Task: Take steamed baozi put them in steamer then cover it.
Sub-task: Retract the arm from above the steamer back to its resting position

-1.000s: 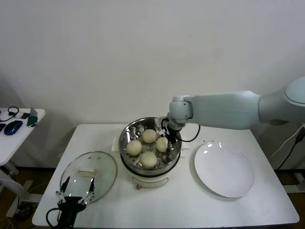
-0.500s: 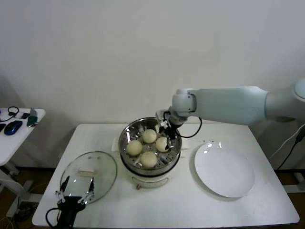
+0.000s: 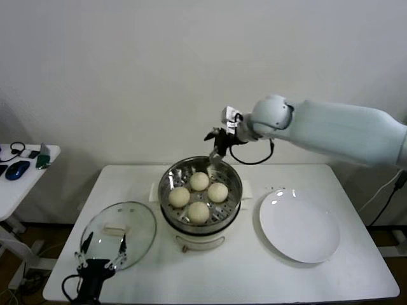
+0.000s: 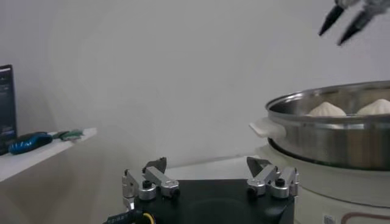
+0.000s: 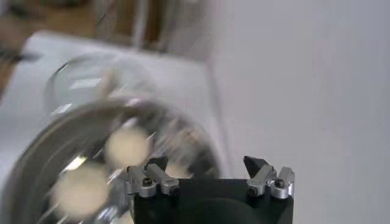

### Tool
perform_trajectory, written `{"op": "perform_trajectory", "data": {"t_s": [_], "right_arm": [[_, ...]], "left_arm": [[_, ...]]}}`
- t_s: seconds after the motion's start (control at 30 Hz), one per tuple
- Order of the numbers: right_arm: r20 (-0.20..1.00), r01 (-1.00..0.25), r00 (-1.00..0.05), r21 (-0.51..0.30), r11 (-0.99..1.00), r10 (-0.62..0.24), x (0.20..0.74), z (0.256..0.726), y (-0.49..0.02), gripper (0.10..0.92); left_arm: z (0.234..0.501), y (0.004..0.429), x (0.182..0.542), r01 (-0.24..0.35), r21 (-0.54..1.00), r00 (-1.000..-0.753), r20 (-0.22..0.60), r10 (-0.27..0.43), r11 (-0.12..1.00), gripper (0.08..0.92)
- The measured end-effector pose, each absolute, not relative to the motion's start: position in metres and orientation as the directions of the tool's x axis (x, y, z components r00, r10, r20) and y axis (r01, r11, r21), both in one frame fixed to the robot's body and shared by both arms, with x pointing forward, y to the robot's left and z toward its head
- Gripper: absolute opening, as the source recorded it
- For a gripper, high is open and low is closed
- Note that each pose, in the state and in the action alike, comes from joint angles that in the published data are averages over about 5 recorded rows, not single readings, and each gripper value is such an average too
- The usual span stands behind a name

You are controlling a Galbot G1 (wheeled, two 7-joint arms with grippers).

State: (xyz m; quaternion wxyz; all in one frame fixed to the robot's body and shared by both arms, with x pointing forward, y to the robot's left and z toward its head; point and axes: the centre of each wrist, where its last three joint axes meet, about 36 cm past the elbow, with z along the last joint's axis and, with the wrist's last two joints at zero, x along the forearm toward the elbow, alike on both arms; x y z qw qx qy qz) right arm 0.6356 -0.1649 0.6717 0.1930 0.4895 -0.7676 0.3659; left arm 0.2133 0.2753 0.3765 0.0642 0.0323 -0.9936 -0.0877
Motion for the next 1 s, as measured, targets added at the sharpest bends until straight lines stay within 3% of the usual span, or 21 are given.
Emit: {"op": "perform_trajectory", "data": {"t_s": [0.2,0.4,0.8,1.0], "right_arm": [[0.439,-0.778,-0.628,-0.382,0.500,-0.642,0.621,0.651,-0.206,0.823],[0.290,-0.656,-0.754,-0.308,0.689,-0.589,0.593,0.605,-0.266,0.823],[0.046,-0.472,-0.880,-0.177,0.864,-0.472,0.509,0.515,-0.355,0.823],[0.027,-0.387,-0.922,-0.093,0.917,-0.387,0.442,0.436,-0.388,0.823]], "left_arm": [[0.378,0.273,0.218,-0.067,0.161,-0.991,0.106,-0.084,0.985,0.823],[0.376,0.270,0.224,-0.078,0.161,-0.988,0.116,-0.097,0.984,0.823],[0.376,0.275,0.238,-0.080,0.209,-0.988,0.110,-0.105,0.975,0.823],[0.374,0.280,0.240,-0.067,0.247,-0.991,0.098,-0.093,0.967,0.823]]}}
